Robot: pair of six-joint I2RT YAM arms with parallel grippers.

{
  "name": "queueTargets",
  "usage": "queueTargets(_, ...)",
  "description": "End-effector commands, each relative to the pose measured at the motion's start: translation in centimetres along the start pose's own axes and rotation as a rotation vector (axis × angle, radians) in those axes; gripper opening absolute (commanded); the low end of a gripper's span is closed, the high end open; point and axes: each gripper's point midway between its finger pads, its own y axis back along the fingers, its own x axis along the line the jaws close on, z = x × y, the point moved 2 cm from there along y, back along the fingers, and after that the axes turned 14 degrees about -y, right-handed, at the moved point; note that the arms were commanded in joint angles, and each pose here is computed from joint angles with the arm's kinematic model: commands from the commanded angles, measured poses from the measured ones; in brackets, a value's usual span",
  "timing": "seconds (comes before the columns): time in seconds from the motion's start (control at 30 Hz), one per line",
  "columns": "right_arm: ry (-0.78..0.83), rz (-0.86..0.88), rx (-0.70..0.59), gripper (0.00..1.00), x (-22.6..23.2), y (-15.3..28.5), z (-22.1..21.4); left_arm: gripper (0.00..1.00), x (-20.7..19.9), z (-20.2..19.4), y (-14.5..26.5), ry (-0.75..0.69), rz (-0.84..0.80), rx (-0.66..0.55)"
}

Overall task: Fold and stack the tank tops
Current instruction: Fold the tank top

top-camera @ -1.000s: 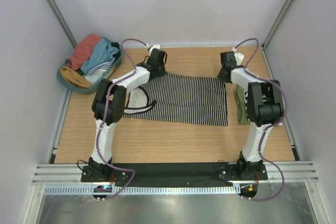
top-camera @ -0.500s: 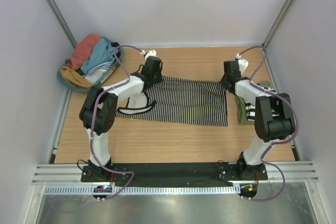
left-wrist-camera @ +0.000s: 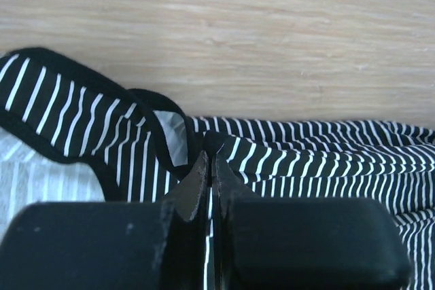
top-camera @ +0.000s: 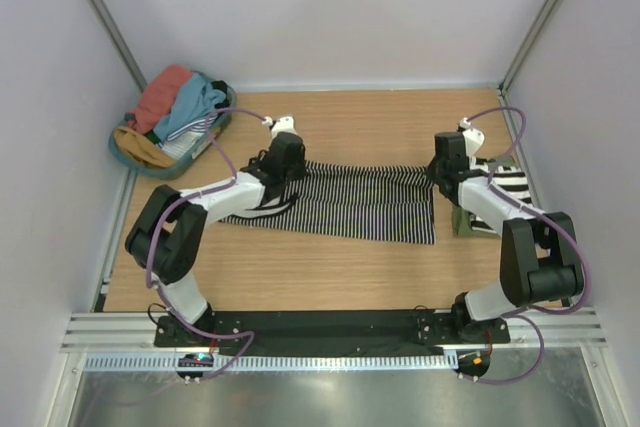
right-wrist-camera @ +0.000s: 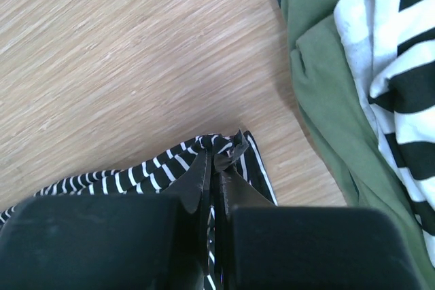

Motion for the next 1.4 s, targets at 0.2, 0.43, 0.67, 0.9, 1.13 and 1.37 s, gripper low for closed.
queueTargets(0.2, -0.070, 0.004, -0.039, 0.01, -1.6, 2.9, -0.1, 0.00, 1.4, -1.4, 3.1, 0.018, 0.091, -0.069)
queueTargets(0.43, -0.071, 0.010, -0.022, 0.01, -2.8, 4.4, -1.4, 0.00, 1.6, -3.1, 4.5, 0.020, 0.089, -0.064)
queueTargets(0.67, -0.069, -0.011, -0.015, 0.01, -4.8, 5.6, -2.4, 0.00, 0.5, -4.8, 5.6, 0.005, 0.072, -0.056)
queueTargets(0.9, -0.083, -0.010, 0.008, 0.06, -5.6, 6.1, -3.6, 0.00, -0.5, -6.9, 6.2, -0.001, 0.081, -0.024)
queueTargets(1.13, -0.139, -0.003, -0.019, 0.27, -6.9, 6.9, -4.1, 0.05, -0.4, -8.6, 6.4, 0.004, 0.147, -0.013)
queueTargets(1.37, -0.186, 0.043, -0.114, 0.45, -7.5, 8.5, -2.9, 0.35, 1.0, -8.5, 7.9, 0.038, 0.190, -0.066)
